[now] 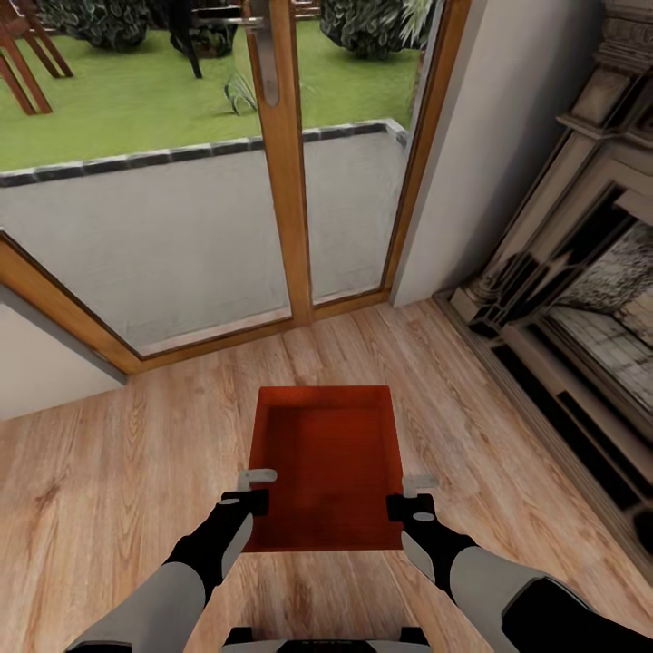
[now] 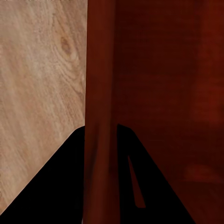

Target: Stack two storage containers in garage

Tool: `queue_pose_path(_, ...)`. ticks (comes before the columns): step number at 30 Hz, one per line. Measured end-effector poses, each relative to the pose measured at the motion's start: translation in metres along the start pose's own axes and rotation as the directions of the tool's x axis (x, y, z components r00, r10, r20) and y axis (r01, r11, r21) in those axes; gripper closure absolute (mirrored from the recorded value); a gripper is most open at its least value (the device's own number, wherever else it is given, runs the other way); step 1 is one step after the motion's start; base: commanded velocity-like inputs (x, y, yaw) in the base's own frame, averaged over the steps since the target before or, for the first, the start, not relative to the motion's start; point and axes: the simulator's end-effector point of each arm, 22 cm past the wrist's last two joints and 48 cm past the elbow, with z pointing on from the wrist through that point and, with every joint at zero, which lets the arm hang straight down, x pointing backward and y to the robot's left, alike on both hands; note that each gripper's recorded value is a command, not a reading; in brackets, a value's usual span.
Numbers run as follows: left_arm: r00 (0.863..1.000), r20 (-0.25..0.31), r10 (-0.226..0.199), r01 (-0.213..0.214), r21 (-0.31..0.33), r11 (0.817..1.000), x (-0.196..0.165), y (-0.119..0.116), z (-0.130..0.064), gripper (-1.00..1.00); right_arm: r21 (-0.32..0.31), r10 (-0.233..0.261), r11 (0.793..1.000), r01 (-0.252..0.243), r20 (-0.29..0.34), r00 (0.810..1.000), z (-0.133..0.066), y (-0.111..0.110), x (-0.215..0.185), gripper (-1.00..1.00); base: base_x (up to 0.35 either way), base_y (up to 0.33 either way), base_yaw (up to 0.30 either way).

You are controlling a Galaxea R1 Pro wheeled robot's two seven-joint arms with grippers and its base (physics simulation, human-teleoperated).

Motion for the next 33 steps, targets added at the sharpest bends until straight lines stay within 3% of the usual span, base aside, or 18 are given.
queue_pose_path(13, 1.000, 0.000, 0.001, -0.001, 0.000, 1.000, 0.000, 0.001, -0.014, 1.00, 0.000, 0.001, 1.000, -0.001, 0.000, 1.000, -0.014, -0.001, -0.001, 1.00, 0.000, 0.000, 0.000)
queue_pose_path(33, 1.000, 0.003, 0.002, -0.002, -0.001, 1.000, -0.001, 0.001, -0.014, 1.00, 0.001, 0.003, 1.000, -0.003, 0.002, 1.000, -0.014, -0.001, -0.002, 1.00, 0.000, 0.000, -0.035)
